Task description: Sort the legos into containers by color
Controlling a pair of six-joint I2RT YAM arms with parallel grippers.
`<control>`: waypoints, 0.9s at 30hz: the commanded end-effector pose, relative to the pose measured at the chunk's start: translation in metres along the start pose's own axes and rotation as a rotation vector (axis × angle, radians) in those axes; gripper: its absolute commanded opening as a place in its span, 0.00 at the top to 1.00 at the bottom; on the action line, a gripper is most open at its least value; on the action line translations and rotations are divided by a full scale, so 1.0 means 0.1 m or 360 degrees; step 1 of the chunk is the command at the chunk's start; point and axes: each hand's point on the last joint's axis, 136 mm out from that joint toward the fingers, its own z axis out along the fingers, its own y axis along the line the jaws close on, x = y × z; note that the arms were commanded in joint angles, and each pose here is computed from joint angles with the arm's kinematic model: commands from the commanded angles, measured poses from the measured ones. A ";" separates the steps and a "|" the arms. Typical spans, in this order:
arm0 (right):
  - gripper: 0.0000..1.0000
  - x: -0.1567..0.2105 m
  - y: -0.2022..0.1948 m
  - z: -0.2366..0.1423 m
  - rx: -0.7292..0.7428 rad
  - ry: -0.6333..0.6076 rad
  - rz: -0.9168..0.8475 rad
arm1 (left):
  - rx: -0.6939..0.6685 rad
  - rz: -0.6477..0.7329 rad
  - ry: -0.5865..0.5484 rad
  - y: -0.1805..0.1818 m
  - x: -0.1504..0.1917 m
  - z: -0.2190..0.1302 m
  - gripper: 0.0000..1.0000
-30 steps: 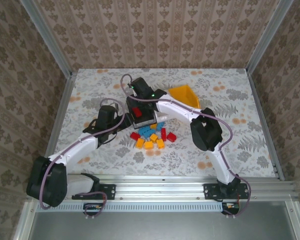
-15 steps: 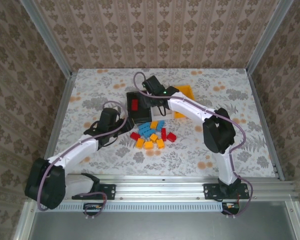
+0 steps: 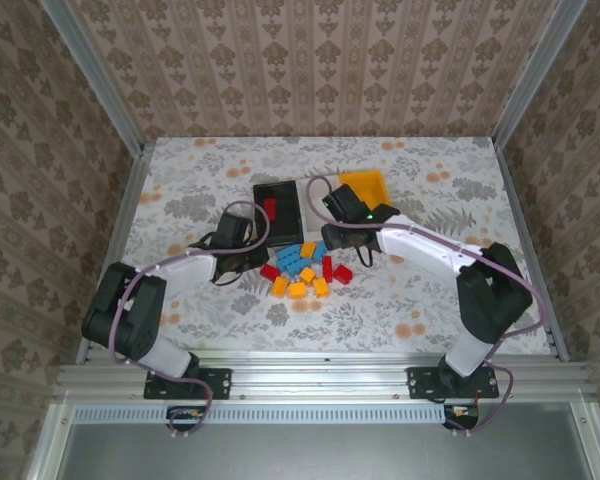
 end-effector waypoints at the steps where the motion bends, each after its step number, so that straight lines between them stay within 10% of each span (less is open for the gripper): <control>1: 0.45 0.33 -0.12 -0.04 0.0037 0.0093 0.0035 | 0.0001 0.0040 -0.0051 -0.01 -0.21 0.09 0.81; 12: 0.36 1.00 -0.02 0.01 -0.0145 0.0312 -0.0101 | 0.0051 0.0021 -0.0023 -0.09 -0.42 0.34 0.82; 27: 0.42 0.94 0.14 0.43 -0.0086 0.0356 -0.0261 | 0.0053 0.0032 -0.0227 0.01 -0.25 -0.49 0.58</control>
